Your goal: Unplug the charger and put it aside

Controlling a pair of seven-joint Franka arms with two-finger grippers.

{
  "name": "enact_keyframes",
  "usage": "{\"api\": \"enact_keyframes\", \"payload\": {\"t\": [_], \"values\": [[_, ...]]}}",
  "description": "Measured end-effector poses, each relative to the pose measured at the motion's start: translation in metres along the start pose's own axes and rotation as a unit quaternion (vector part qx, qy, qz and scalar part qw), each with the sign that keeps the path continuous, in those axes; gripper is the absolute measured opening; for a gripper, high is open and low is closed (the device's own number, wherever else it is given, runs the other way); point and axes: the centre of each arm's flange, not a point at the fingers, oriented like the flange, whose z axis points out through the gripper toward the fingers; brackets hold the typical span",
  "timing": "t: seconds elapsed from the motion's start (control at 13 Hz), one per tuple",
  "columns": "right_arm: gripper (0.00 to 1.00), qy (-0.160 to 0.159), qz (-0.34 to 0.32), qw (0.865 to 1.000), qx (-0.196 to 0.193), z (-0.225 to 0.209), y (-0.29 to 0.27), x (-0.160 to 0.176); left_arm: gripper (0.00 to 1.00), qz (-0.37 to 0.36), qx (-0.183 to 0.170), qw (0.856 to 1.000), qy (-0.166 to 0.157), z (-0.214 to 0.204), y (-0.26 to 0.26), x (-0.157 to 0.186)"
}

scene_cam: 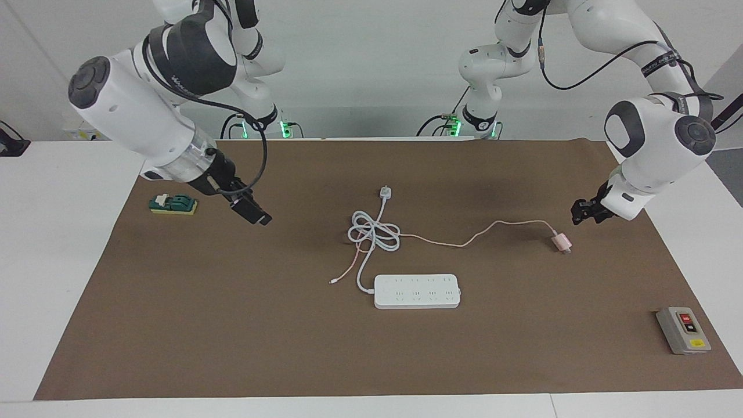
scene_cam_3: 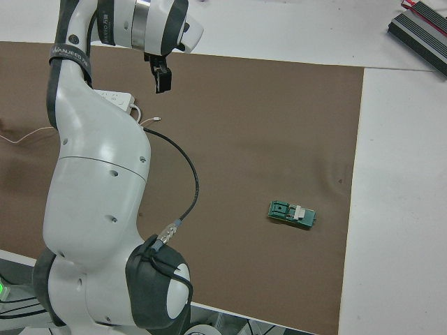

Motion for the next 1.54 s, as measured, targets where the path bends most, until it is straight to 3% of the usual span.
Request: {"api": "enact_keyframes", "payload": {"t": [0.15,0.23,0.38,0.62,0.77,1.08,1.31,1.54], "values": [[1.00,0.030,-0.113,0.993,-0.022,-0.027,0.028,0.014,0.95,0.002,0.002,1.000,0.015,-0.019,0.002,-0.001],[1.00,0.043,-0.170,0.984,-0.034,-0.041,0.043,0.020,1.00,0.004,0.004,1.000,0.024,-0.036,0.005,-0.002],[1.00,0.067,-0.270,0.958,-0.062,-0.067,0.067,0.027,1.00,0.010,0.005,0.999,0.032,-0.081,0.013,-0.011],[1.00,0.097,-0.365,0.921,-0.094,-0.100,0.090,0.021,1.00,0.033,0.006,0.999,0.027,-0.135,0.042,-0.028],[1.00,0.102,-0.397,0.906,-0.101,-0.122,0.109,0.017,1.00,0.053,0.008,0.998,0.020,-0.147,0.067,-0.035],[1.00,0.095,-0.401,0.904,-0.117,-0.147,0.159,0.008,1.00,0.062,0.007,0.998,0.026,-0.184,0.085,-0.066],[1.00,0.097,-0.409,0.896,-0.140,-0.133,0.170,-0.011,1.00,0.058,-0.020,0.998,0.025,-0.192,0.089,-0.075],[1.00,0.109,-0.412,0.893,-0.141,-0.109,0.161,-0.013,1.00,0.049,-0.022,0.998,0.033,-0.200,0.091,-0.081]]}}
